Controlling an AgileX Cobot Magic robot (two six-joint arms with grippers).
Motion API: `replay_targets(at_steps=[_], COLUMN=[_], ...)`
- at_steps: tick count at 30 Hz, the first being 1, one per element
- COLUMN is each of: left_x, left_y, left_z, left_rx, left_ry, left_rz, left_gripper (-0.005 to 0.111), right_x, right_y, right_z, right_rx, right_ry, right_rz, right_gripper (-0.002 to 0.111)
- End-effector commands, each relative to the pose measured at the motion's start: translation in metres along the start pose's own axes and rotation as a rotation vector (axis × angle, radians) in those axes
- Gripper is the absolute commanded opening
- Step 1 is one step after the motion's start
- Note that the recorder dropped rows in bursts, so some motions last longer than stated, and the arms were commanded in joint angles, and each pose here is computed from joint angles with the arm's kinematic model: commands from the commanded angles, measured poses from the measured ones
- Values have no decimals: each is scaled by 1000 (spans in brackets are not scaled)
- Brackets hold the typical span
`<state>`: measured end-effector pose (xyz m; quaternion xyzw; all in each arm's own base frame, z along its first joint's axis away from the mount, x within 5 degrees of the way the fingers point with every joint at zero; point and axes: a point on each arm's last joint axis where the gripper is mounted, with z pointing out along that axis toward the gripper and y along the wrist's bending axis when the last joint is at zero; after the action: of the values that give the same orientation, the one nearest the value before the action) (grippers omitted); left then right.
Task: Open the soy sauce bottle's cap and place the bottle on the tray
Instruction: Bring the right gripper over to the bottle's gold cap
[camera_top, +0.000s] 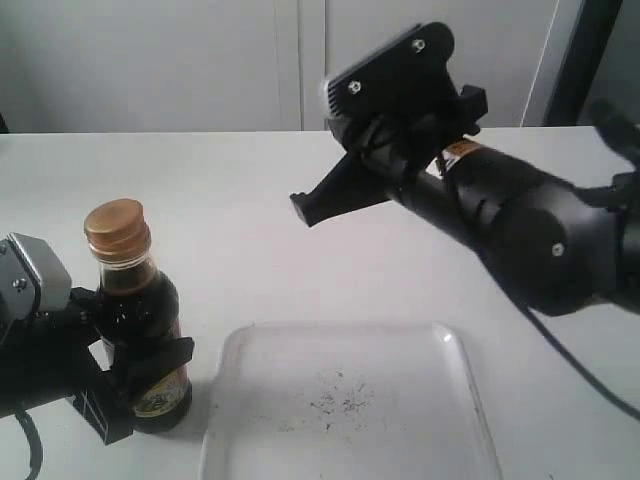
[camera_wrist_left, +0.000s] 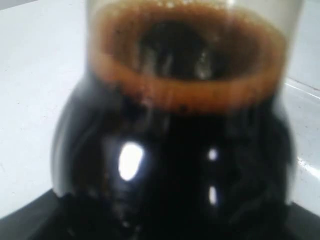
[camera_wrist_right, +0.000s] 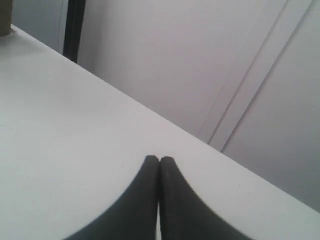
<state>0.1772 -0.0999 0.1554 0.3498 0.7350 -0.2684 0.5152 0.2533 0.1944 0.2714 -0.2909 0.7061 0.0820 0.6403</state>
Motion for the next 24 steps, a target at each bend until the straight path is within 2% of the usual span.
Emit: replay_targets(at_steps=[1, 4, 11, 16, 24], left_x=[3, 4, 5, 5, 5], left_y=[-3, -2, -2, -2, -2], left_z=[0, 0, 0, 0, 0], left_rx=[18, 12, 10, 10, 10], left_ry=[25, 42, 47, 47, 47], left_rz=[14, 14, 14, 14, 14], left_gripper=[0, 0, 0, 0, 0], right_x=[13, 28, 43, 41, 35], right_y=[17, 38, 73, 85, 104], right_z=[-2, -2, 3, -1, -7], right_rx=[127, 156, 76, 49, -33], right_ry=[-84, -142, -117, -131, -203], right_rz=[-21, -81, -215, -392, -559], right_gripper=[0, 0, 0, 0, 0])
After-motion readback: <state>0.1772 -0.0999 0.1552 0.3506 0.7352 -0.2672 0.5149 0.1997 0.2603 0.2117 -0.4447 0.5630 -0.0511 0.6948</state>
